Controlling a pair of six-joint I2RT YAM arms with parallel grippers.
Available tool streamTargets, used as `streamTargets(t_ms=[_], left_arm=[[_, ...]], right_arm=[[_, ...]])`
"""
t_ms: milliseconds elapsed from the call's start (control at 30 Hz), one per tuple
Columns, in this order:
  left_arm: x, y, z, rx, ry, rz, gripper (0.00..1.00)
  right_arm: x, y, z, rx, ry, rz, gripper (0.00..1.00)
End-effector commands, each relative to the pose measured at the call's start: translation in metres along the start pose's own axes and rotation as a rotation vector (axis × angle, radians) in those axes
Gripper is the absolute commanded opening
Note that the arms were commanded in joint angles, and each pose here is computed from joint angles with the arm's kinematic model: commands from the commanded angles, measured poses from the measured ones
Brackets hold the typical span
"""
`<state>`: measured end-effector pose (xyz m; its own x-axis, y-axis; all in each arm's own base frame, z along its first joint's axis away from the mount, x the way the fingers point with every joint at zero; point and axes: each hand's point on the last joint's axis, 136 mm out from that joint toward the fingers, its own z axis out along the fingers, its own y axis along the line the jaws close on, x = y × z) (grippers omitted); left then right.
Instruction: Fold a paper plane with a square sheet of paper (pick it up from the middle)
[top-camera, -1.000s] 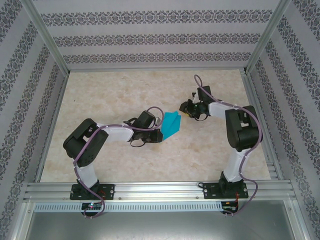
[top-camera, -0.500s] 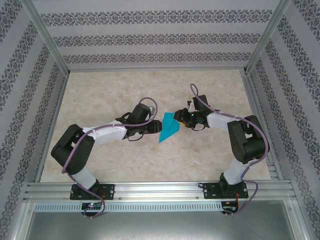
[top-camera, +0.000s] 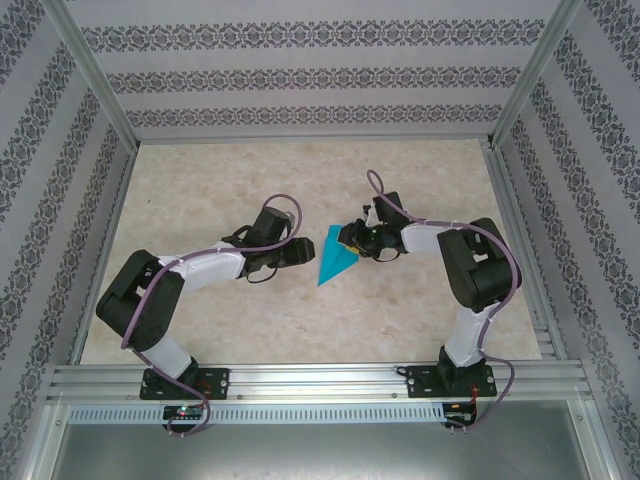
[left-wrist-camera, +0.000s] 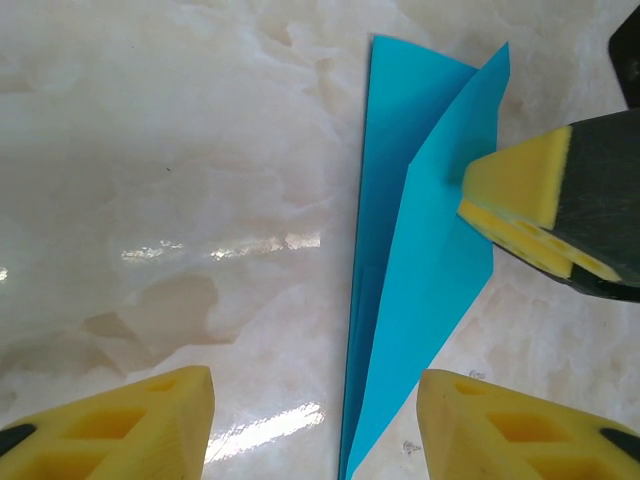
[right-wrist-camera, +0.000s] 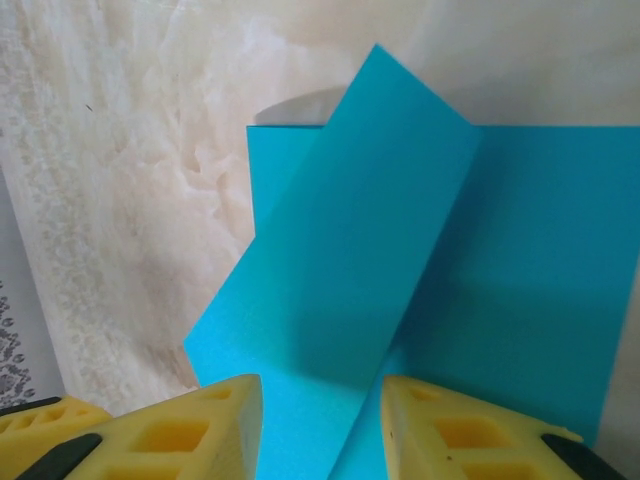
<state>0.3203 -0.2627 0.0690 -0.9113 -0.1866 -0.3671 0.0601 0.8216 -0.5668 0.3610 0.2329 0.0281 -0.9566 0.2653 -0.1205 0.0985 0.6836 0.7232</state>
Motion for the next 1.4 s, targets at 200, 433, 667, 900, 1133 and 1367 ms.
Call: streamTargets(t_ms=[200,433,667,900,1133,1367], left_arm=[[-0.008,0.020,-0.007,-0.023,-0.014,-0.047,0.66],[-0.016,0.021,-0.017,0.039,-0.042,-0.071,0.82],[-0.024,-0.005,-0.040,0.226,-0.037,-0.096,0.96],[-0.033,-0.048,-0.068,0.437,-0.047,-0.077,1.00],[-0.039,-0.083,-0.081,0.651,-0.030,-0.105,1.00],[-0.042,-0.093,-0.083,0.726,-0.024,-0.116,0.79]], right_arm=[[0.001,0.019,0.014,-0.150,-0.001,-0.023,0.31],[0.001,0.027,0.011,-0.203,-0.018,-0.036,0.13],[-0.009,0.086,-0.025,-0.416,-0.068,-0.105,0.11],[-0.009,0.146,-0.068,-0.600,-0.068,-0.172,0.11],[-0.001,0.182,-0.087,-0.718,-0.035,-0.193,0.12],[0.003,0.188,-0.086,-0.745,-0.013,-0.183,0.13]])
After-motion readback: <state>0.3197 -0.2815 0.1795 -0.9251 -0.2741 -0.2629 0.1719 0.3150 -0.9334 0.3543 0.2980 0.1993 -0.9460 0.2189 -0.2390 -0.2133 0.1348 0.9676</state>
